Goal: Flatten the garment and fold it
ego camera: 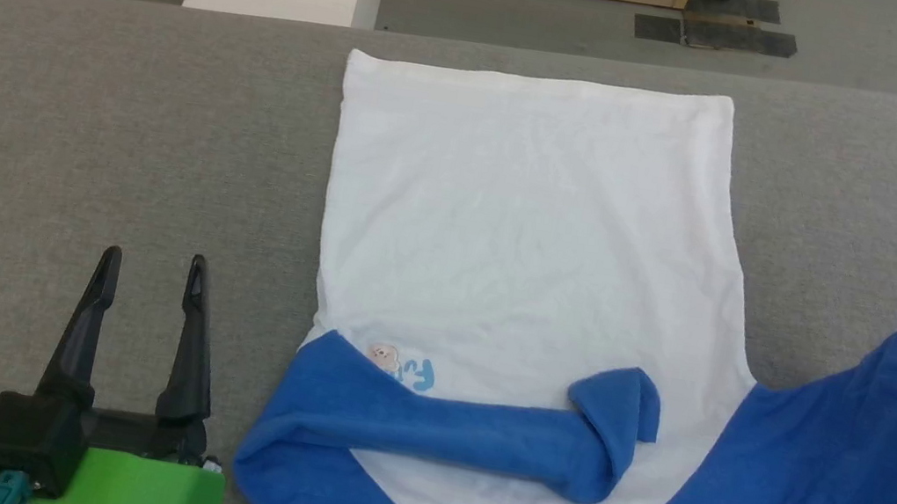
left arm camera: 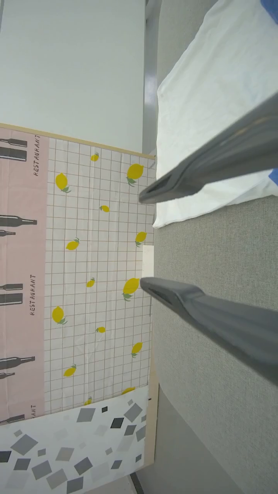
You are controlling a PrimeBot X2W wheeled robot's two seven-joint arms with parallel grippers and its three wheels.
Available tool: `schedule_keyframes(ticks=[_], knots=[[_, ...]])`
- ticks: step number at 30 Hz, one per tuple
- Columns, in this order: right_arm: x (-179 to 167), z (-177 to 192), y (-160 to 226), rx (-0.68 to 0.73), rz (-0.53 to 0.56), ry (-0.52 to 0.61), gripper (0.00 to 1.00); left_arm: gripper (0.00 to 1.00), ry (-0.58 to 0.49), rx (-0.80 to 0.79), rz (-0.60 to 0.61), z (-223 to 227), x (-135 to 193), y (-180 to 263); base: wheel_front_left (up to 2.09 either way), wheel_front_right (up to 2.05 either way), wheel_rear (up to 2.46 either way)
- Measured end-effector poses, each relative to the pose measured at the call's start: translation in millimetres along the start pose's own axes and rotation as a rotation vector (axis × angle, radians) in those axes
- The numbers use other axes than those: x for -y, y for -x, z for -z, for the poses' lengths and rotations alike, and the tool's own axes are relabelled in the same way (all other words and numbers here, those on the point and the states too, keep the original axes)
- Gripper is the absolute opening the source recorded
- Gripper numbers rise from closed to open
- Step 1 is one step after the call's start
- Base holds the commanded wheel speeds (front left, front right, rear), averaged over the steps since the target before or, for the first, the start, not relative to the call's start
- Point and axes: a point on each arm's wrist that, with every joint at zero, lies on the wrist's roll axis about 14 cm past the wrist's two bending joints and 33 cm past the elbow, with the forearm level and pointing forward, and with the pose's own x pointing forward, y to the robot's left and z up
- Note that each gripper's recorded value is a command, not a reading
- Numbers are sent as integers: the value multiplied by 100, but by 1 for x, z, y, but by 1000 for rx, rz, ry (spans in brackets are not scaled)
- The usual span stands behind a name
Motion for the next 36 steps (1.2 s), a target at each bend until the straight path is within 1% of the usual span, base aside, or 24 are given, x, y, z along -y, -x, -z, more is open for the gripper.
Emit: schedule_keyframes(ticks=[5, 10, 14, 17, 20, 21, 23, 26, 31, 34, 36], knots=[[-86, 18, 4, -69, -243, 37, 0, 100, -2, 8, -20, -5, -5, 7, 0, 0, 0], [-165, 42, 20, -138, -467, 94, 0, 100, -9, 10, -51, -9, -14, 16, 0, 0, 0], [-218, 70, 34, -211, -630, 126, 0, 100, -15, 8, -80, -11, -22, 23, 0, 0, 0], [-252, 95, 46, -270, -736, 147, 0, 100, -19, 1, -102, -10, -28, 27, 0, 0, 0], [-278, 122, 56, -322, -817, 163, 0, 100, -9, -9, -126, -9, -33, 32, 0, 0, 0], [-285, 131, 58, -336, -835, 165, 0, 100, -7, -14, -132, -7, -34, 34, 0, 0, 0], [-299, 149, 62, -339, -865, 206, 0, 100, 0, -25, -146, -4, -37, 37, 0, 0, 0], [-312, 187, 72, -402, -905, 226, 0, 100, 7, -40, -169, 0, -40, 43, 0, 0, 0], [-321, 254, 98, -537, -968, 272, 0, 100, 8, -48, -197, 2, -47, 52, 0, 0, 0], [-323, 281, 112, -585, -1002, 294, 0, 100, 5, -49, -205, 1, -49, 56, 0, 0, 0], [-324, 293, 118, -613, -1016, 290, 0, 100, 4, -50, -210, 1, -50, 58, 0, 0, 0]])
